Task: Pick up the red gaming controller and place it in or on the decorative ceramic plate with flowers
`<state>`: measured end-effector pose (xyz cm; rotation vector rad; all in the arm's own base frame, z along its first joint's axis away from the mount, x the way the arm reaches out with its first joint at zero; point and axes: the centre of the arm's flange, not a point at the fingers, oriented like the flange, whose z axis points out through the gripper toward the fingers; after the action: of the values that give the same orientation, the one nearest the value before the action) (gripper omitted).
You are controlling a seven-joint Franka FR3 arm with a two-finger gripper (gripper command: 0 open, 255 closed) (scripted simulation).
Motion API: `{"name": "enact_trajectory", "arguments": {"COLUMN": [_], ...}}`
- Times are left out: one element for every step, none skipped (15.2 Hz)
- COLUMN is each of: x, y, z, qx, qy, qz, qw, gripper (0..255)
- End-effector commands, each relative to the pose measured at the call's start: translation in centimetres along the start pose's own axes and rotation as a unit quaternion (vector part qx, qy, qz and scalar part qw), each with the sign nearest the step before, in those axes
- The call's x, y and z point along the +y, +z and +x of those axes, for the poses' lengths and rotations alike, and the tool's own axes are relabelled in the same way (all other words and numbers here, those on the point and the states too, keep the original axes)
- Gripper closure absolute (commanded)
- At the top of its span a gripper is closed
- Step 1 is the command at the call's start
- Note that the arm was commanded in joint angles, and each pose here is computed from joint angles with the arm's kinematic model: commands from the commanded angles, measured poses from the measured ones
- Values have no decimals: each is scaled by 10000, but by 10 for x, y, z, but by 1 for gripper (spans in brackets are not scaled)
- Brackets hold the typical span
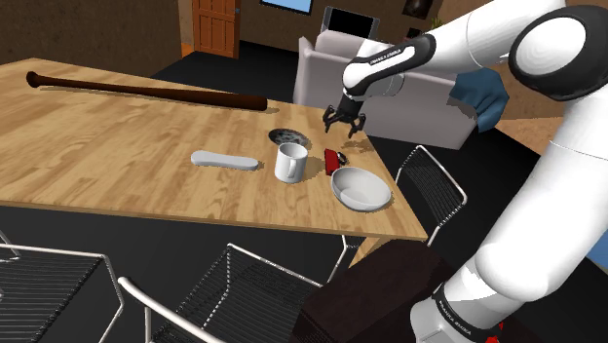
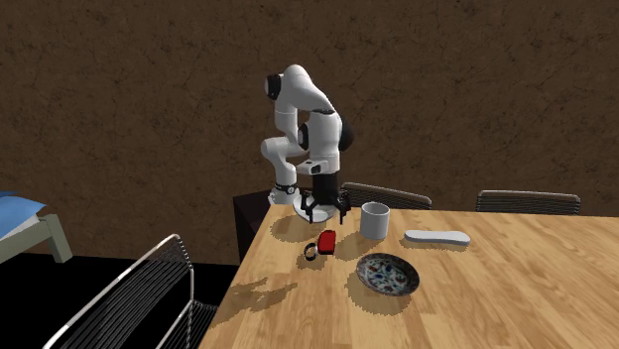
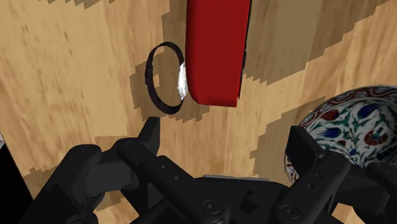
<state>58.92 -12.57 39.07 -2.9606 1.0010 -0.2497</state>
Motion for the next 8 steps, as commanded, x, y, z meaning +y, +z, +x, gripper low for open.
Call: {"name": "enact_trajectory", "arguments": {"x": [1, 1, 1, 1, 1, 1, 1, 1], "y": [10, 15, 20, 26, 31, 36, 41, 50], "z": [13, 13, 13, 13, 13, 13, 13, 13], "qx": [36, 36, 36, 36, 36, 36, 36, 36], "qy": [87, 87, 87, 87, 87, 87, 87, 87], "qz": [-14, -14, -14, -14, -14, -14, -14, -14], "qw": [10000, 10000, 10000, 10000, 10000, 10000, 10000, 10000], "gripper": [0, 0, 0, 0, 0, 0, 0, 0]}}
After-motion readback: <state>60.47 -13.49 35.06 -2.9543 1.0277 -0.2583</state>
